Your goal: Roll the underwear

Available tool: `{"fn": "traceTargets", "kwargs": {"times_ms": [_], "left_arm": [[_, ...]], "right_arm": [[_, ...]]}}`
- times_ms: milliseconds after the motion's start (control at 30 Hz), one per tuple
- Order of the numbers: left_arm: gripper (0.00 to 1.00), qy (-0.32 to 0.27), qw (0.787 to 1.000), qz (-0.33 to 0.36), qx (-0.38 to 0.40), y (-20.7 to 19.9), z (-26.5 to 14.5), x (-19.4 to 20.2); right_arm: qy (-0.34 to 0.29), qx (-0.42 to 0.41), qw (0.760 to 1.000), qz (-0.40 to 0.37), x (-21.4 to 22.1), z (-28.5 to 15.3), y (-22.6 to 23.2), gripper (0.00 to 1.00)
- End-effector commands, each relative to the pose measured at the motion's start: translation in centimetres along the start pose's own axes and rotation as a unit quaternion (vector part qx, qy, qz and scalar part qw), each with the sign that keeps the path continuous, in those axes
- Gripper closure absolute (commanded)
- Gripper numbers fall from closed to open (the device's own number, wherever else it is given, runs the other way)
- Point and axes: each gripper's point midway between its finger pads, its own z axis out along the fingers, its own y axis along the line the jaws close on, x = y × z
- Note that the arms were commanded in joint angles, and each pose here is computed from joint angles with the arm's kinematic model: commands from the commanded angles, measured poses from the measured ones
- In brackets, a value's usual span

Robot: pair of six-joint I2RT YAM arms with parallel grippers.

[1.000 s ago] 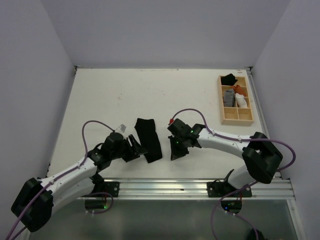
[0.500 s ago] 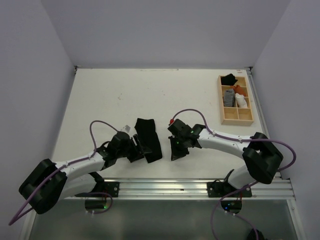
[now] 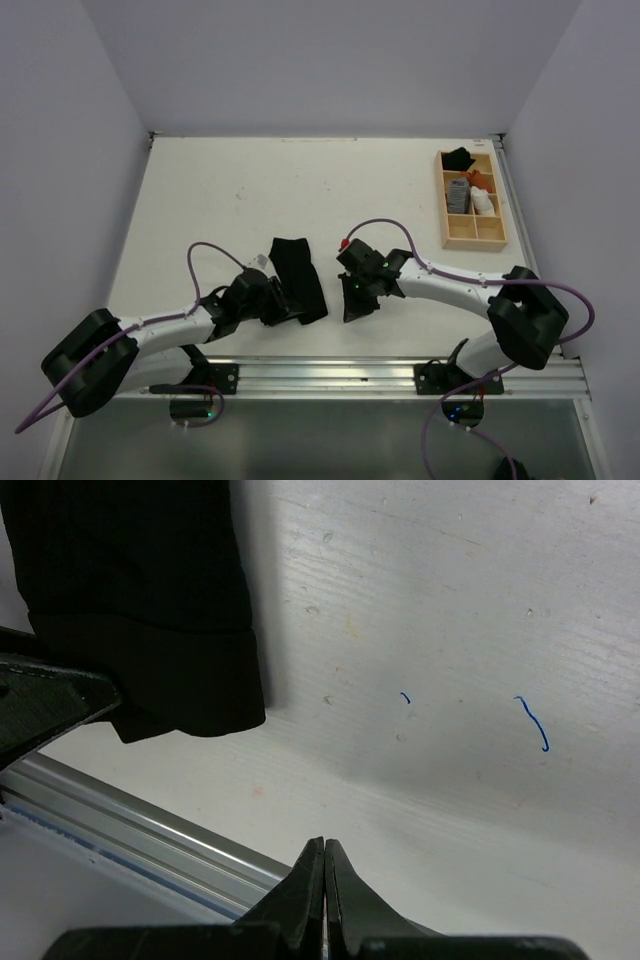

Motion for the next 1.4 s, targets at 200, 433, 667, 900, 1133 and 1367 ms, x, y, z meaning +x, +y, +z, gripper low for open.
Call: {"fn": "traceTargets", "kwargs": {"times_ms": [200,433,667,900,1133,1367], "left_arm": [[0.98,-0.031,0.999,0.038,0.014,-1.9,0.1,-1.6],[1.0,0.011,0.996,0.088,-0.023,-2.3,-1.5,-1.5],[1.0,0.079,0.996,-0.012,0.03,-1.0,-3.5,-1.0],[1.0,0.123,0.99,-0.05,0.038,-2.3,-4.1,-0.4],[1.0,0.126,0.988,-0.068,0.053,-4.2,-4.6,-1.3],[1.0,0.132,0.988,-0.068,0.047,-4.3,-4.6,-1.7]], "right_arm": [[-0.035,0.004,0.998,-0.043,-2.2,-1.7,0.8,0.96],[-0.078,-0.025,0.973,-0.215,-3.9,-1.8,4.1,0.61],[-0.221,-0.076,0.921,-0.311,-5.9,-3.2,7.3,0.5],[-0.276,-0.072,0.839,-0.464,-5.5,-3.1,7.6,0.36],[-0.298,-0.038,0.775,-0.557,-4.1,-2.4,8.2,0.36],[-0.316,-0.013,0.718,-0.62,-2.5,-2.4,9.6,0.34]]}}
